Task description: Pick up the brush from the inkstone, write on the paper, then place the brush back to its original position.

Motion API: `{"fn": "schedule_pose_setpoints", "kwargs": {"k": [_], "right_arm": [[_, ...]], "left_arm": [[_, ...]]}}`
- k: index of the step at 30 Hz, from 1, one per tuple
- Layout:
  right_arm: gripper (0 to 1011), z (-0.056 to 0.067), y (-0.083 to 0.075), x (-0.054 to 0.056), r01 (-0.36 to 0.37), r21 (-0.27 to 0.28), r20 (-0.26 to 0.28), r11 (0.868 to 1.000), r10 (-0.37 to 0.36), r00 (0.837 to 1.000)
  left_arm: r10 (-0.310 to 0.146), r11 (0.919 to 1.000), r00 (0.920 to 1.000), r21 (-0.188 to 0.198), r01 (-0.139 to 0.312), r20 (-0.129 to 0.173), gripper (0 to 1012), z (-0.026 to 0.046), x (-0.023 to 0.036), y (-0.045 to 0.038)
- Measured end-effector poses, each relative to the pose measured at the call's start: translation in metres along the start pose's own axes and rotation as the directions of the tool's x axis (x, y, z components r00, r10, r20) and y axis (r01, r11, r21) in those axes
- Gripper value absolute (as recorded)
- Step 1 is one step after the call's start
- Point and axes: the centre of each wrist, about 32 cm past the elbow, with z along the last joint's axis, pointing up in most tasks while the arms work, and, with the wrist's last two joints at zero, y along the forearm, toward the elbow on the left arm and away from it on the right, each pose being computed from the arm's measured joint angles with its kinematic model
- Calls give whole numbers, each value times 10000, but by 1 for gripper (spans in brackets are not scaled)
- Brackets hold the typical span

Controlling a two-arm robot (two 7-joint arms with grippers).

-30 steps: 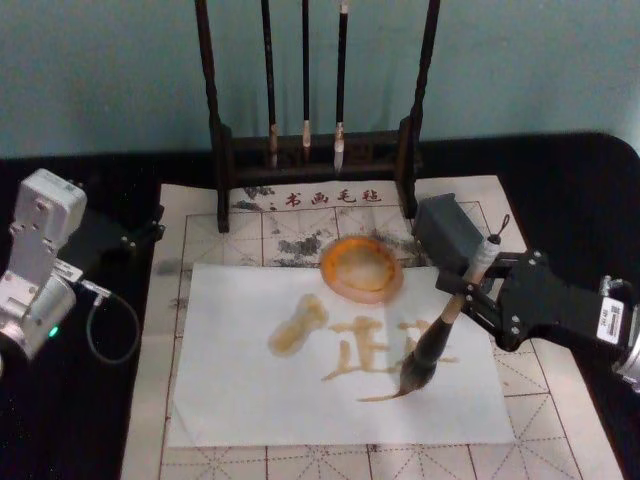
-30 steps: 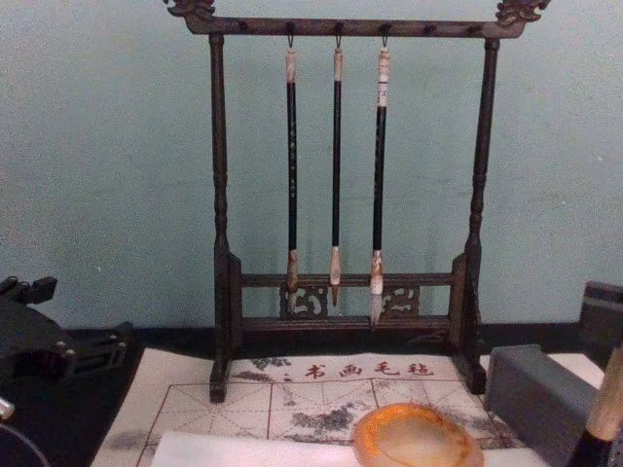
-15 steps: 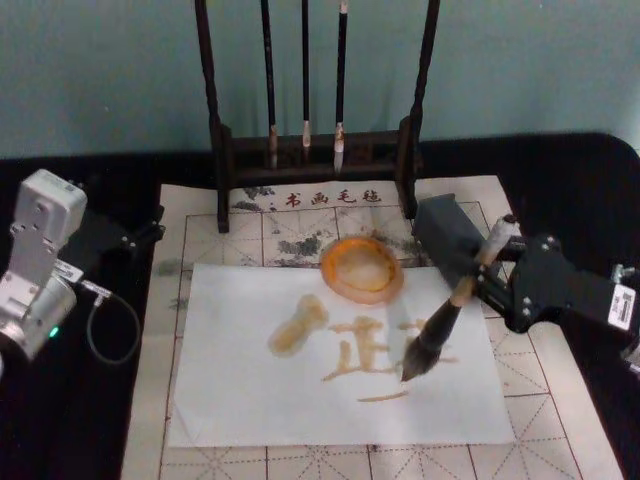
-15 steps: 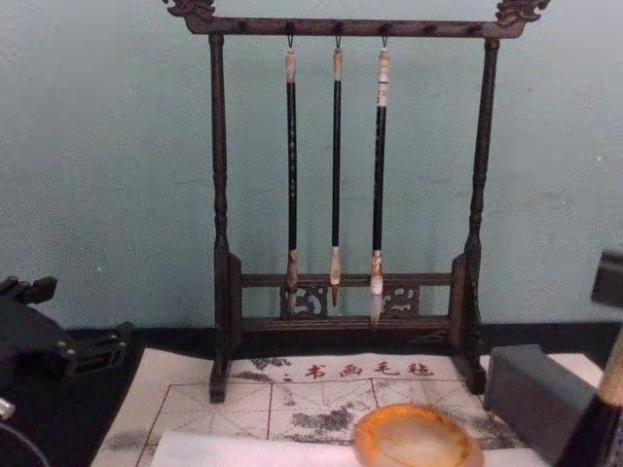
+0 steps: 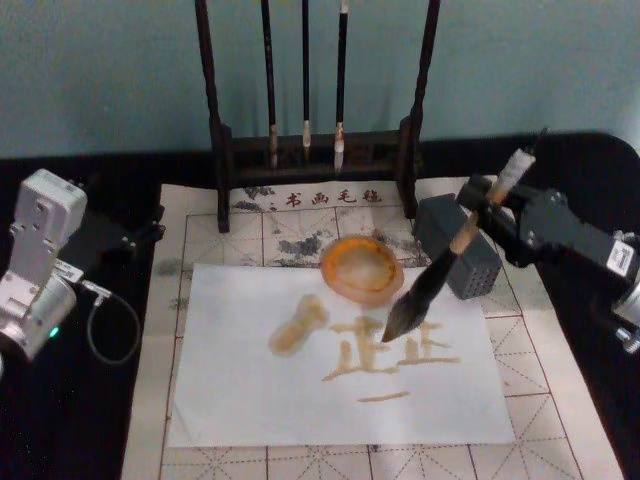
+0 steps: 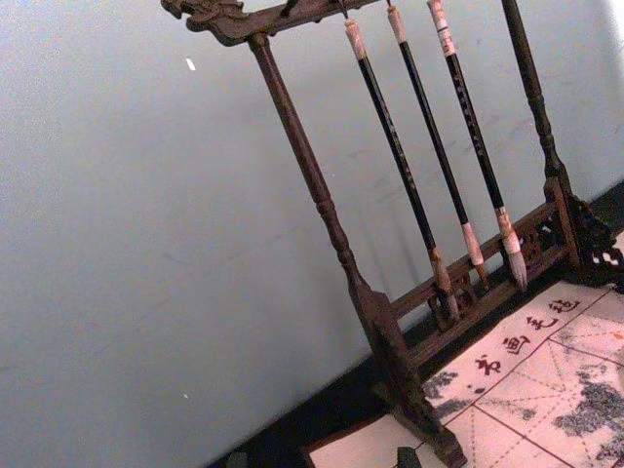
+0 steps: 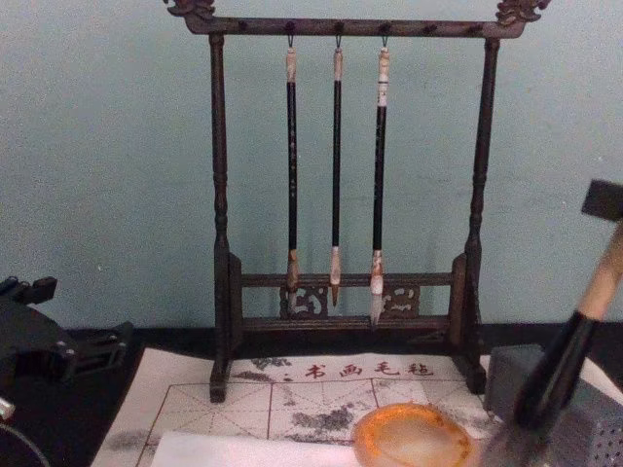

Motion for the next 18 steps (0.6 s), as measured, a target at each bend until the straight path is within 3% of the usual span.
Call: {"fn": "schedule_pose_setpoints", "kwargs": {"k": [5,9,12,18], "right_arm": [[185,12,85,39,649,229,-1010,9976,-623,9929],[185,31,167,99,1245,327,-2108,9917,-1149,9707],[185,47,247,167,1809,280,-3049,9831,-1639,9382],[185,73,369,258,2688,124,-4094,9631,-2404,8801]], "left_arm": [[0,10000,10000,0,0,0,1001,0,0,0],[0,10000,10000,0,0,0,1001,0,0,0],[1,10000,10000,0,-1,-1,1001,0,0,0],[1,10000,10000,-1,-1,-1,1001,0,0,0]]}}
